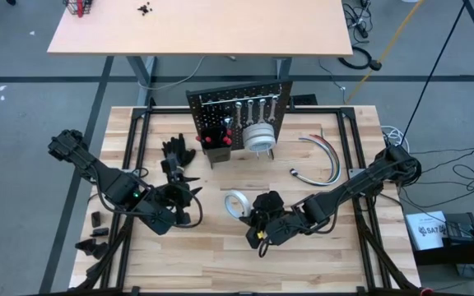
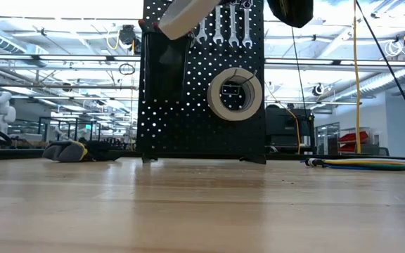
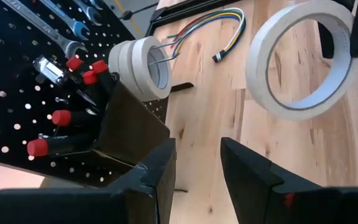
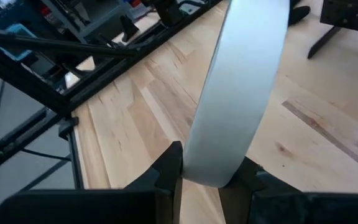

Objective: Hang tools onto peg board
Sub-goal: Hang the white masking tape on the peg board

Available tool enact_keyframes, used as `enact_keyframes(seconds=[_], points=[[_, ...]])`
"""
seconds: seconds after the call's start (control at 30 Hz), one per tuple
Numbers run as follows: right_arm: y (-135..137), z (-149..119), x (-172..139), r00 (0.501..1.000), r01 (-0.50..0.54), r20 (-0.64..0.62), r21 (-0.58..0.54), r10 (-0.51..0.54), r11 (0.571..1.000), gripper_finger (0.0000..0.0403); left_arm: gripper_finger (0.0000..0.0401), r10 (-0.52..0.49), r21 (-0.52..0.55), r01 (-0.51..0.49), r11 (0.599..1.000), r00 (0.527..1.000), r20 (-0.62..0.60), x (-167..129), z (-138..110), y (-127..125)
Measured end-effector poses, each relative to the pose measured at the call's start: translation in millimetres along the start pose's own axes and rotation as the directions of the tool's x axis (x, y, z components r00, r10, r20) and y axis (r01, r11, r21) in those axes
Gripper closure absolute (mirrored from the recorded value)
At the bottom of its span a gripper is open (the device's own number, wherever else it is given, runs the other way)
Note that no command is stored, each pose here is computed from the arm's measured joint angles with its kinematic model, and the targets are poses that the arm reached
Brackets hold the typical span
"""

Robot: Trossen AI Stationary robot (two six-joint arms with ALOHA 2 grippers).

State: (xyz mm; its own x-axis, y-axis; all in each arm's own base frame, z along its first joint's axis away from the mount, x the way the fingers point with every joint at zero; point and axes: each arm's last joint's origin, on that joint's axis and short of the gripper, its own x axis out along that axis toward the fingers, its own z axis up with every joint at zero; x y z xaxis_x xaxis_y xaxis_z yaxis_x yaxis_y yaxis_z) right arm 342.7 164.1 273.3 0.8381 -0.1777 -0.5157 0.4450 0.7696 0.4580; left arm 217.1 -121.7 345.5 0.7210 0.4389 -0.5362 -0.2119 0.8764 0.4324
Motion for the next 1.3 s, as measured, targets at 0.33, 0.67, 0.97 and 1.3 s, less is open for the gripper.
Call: enact_keyframes(seconds=[0.33,0.67,0.97,1.3], points=[[-4,12,-15,1.0,0.019,0.018,-0.015,-0.019,1.0,0.0339,0.0271,0.025,-0.011,-0.025,1.0,1.0,-0.003,3,1,3],[-6,16,-23,1.0,0.015,-0.009,-0.059,-0.016,0.998,0.0339,0.0271,0.026,-0.016,-0.026,1.0,1.0,-0.003,4,1,3],[-23,24,-56,0.985,0.029,-0.159,-0.23,-0.067,0.973,0.0339,0.0271,-0.014,-0.063,0.013,0.998,1.0,-0.01,4,1,2],[-49,34,-58,0.939,-0.047,-0.287,-0.652,-0.189,0.757,0.0339,0.0271,-0.024,-0.073,0.023,0.997,1.0,-0.012,4,1,2]])
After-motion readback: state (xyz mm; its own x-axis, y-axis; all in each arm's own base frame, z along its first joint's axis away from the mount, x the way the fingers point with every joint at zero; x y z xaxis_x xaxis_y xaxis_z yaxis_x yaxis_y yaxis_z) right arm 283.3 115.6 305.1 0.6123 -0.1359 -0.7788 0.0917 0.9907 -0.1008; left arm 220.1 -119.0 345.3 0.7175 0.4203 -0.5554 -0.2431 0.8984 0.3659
